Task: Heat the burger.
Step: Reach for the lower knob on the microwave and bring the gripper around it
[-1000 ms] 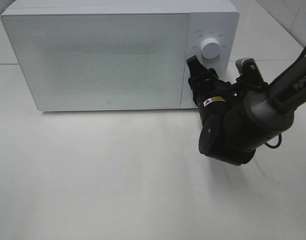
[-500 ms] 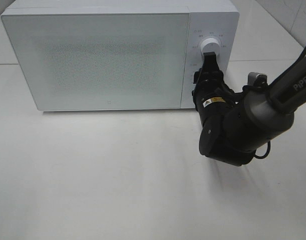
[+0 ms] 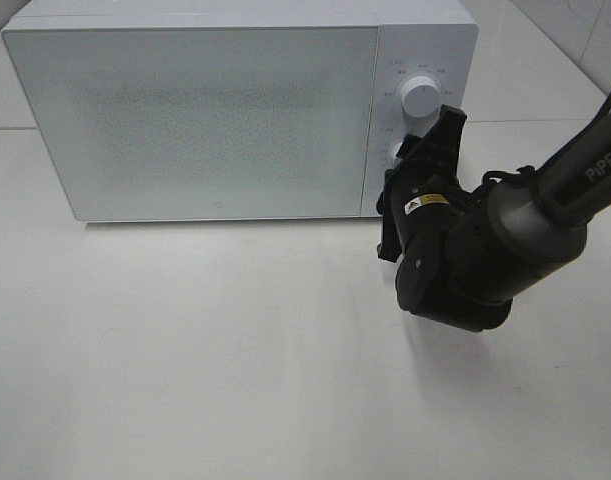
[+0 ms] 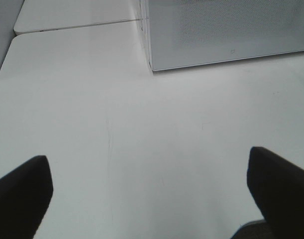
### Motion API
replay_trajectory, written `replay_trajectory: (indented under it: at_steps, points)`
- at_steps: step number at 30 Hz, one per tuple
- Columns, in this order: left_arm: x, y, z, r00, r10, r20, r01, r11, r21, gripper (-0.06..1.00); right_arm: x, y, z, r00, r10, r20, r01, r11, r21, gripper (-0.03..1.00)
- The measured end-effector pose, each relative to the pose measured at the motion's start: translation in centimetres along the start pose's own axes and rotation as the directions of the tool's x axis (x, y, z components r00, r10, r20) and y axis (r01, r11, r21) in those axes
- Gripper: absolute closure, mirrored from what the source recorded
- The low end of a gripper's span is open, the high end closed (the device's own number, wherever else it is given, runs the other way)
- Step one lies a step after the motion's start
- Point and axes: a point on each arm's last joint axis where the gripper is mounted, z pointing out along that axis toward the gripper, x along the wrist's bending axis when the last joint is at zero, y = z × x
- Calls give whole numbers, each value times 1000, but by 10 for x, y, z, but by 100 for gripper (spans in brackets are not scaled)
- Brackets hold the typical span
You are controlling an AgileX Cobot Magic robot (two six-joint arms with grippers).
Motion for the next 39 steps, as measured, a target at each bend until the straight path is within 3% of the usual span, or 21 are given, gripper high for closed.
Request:
replay_trajectory:
  at_steps: [10, 31, 33, 36, 39]
  points:
    - [0, 0, 0, 1000, 0, 0, 0, 1000, 0, -4, 0, -1, 0, 995, 96, -1, -96, 995, 6, 51]
    - [0, 0, 0, 1000, 0, 0, 0, 1000, 0, -4, 0, 1, 0, 998, 55, -4, -55, 998, -14, 51]
    - [0, 0, 0, 1000, 0, 0, 0, 1000, 0, -4, 0, 1, 0, 999, 32, -3, -32, 999, -19, 48]
    - [0, 0, 0, 1000, 0, 0, 0, 1000, 0, -4, -2, 5, -5, 998, -65, 13, 65, 998, -14, 26]
    - [0, 0, 0, 1000, 0, 0, 0, 1000, 0, -4, -2, 7, -7, 996, -85, 18, 86, 996, -15, 22]
